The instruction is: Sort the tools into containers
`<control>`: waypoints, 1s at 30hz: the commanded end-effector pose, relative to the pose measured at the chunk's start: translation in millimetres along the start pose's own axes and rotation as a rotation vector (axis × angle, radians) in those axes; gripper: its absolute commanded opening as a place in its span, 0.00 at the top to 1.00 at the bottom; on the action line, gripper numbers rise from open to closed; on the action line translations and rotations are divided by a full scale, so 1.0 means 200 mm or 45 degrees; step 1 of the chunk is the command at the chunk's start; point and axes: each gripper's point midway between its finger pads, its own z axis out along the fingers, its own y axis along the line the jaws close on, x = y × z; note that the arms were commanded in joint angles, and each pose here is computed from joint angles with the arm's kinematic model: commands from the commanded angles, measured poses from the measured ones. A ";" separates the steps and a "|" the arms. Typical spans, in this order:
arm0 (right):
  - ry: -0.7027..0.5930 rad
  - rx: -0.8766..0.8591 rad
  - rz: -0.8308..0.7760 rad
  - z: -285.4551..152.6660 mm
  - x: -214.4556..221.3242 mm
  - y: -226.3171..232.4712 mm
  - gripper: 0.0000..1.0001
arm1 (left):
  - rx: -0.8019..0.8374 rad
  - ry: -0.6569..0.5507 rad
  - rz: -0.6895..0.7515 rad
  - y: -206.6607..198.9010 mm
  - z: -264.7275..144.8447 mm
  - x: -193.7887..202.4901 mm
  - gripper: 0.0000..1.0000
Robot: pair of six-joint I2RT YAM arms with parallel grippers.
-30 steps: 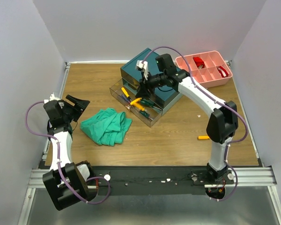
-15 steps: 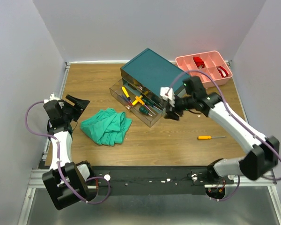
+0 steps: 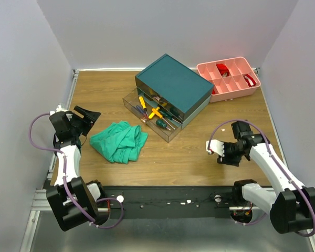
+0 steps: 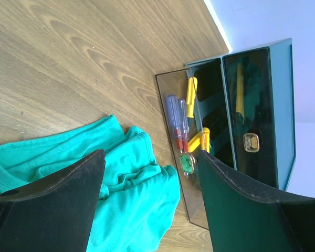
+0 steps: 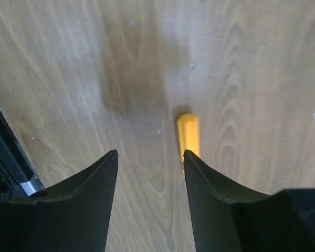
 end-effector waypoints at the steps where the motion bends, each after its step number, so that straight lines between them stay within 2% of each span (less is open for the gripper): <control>1: 0.130 -0.003 -0.089 0.05 0.13 0.02 0.40 | 0.036 -0.013 0.021 -0.05 0.00 -0.03 0.20; 9: 0.178 -0.018 -0.034 0.13 0.20 -0.07 0.41 | 0.039 -0.019 0.029 -0.05 -0.03 -0.02 0.20; 18: 0.146 -0.050 -0.060 0.15 0.17 -0.11 0.44 | 0.029 -0.022 0.033 -0.04 -0.07 0.02 0.20; 21: 0.181 -0.061 -0.057 0.18 0.21 -0.12 0.59 | 0.025 -0.019 0.030 -0.03 -0.07 0.03 0.20; 22: 0.193 -0.073 -0.056 0.20 0.22 -0.12 0.71 | 0.029 -0.020 0.032 -0.03 -0.07 0.03 0.20; 24: 0.201 -0.073 -0.050 0.22 0.23 -0.13 0.77 | 0.030 -0.021 0.031 -0.04 -0.07 0.02 0.20; 25: 0.203 -0.064 -0.054 0.22 0.23 -0.15 0.84 | 0.033 -0.023 0.032 -0.04 -0.07 0.02 0.20; 28: 0.169 -0.054 -0.039 0.19 0.18 -0.20 0.93 | 0.032 -0.017 0.031 -0.05 -0.08 0.02 0.20; 30: 0.069 -0.042 -0.031 0.14 0.08 -0.25 0.96 | 0.035 -0.017 0.033 -0.05 -0.08 0.02 0.20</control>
